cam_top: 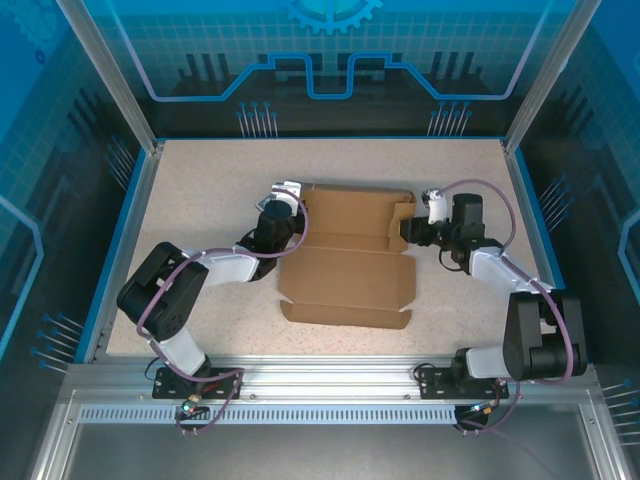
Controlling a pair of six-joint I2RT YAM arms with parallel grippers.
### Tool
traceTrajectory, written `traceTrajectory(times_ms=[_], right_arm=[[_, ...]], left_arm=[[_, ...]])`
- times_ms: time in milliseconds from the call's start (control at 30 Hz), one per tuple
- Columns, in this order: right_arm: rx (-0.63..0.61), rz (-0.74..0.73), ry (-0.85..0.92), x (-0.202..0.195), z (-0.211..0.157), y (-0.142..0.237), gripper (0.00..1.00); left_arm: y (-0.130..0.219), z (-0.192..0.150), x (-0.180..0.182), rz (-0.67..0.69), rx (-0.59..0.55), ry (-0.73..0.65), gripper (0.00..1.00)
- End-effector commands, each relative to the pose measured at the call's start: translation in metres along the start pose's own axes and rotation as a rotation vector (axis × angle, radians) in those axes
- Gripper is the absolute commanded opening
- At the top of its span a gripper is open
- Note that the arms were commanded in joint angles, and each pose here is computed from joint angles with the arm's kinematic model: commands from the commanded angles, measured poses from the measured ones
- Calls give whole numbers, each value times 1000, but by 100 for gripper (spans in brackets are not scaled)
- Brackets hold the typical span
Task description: Fold the paper box
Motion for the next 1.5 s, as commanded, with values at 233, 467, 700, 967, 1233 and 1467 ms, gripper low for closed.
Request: traceTrajectory(times_ms=[233,467,700,967,1233,1467], right_arm=[[-48,19,90,11,18,0,43],[-82,82,153,23,24,3,45],[-113,41,162,24,29,7,47],[-108,-195,52,9,34,0,46],[-119,-290,73,14,36,-7,39],[-85,-412,57,10,32,-14,35]], left_arm=[[8,19,-1,-32,-58,40,0],[8,19,-2,-36,-58,41,0],[8,19,-3,-38,-56,43,0],[8,19,-3,-41,-55,43,0],[7,17,-3,-42,-52,42,0],[8,17,-3,-40,-52,42,0]])
Point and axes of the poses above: each hand's point on the last joint's axis, 136 mm out from that joint toward the fingers, its own y axis back along the fingers, its own x axis along the line the jaws close on, z = x × y, the point moved 6 cm from there along y, back along the fingers
